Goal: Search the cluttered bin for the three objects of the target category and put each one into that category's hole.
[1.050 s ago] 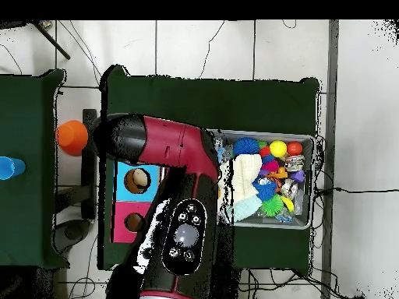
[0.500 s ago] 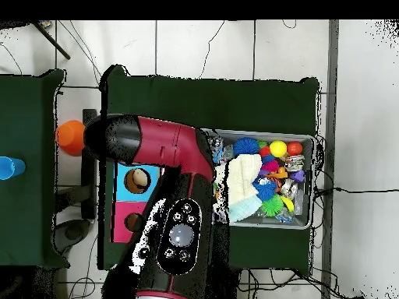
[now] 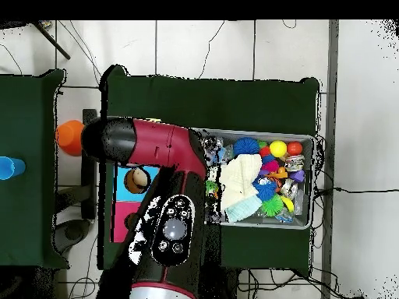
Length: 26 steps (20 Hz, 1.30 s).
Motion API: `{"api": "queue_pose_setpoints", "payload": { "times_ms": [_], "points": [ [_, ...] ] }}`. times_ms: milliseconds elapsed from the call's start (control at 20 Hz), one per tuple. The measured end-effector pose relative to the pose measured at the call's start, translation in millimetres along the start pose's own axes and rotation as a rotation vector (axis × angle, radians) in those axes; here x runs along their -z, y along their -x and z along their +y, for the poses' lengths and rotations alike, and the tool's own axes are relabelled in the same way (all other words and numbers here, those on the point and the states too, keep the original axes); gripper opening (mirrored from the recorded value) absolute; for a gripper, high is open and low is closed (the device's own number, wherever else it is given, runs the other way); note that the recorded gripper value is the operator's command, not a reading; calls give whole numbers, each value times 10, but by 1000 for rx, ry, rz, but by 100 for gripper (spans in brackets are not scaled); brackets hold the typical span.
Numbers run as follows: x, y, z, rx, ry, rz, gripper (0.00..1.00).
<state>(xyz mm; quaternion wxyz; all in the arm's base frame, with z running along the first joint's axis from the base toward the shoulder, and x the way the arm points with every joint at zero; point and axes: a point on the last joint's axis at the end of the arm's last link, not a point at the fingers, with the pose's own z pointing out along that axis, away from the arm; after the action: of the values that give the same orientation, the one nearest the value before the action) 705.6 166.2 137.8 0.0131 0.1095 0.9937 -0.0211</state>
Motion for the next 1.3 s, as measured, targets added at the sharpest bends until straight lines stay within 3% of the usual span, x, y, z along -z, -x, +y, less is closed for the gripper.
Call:
{"api": "queue_pose_setpoints", "payload": {
  "times_ms": [400,700,1300],
  "points": [
    [-211,-33,31,6,-3,2,0],
    [-418,-11,43,11,-8,-41,0],
    [-534,2,56,15,-10,-70,0]
  ]
}}
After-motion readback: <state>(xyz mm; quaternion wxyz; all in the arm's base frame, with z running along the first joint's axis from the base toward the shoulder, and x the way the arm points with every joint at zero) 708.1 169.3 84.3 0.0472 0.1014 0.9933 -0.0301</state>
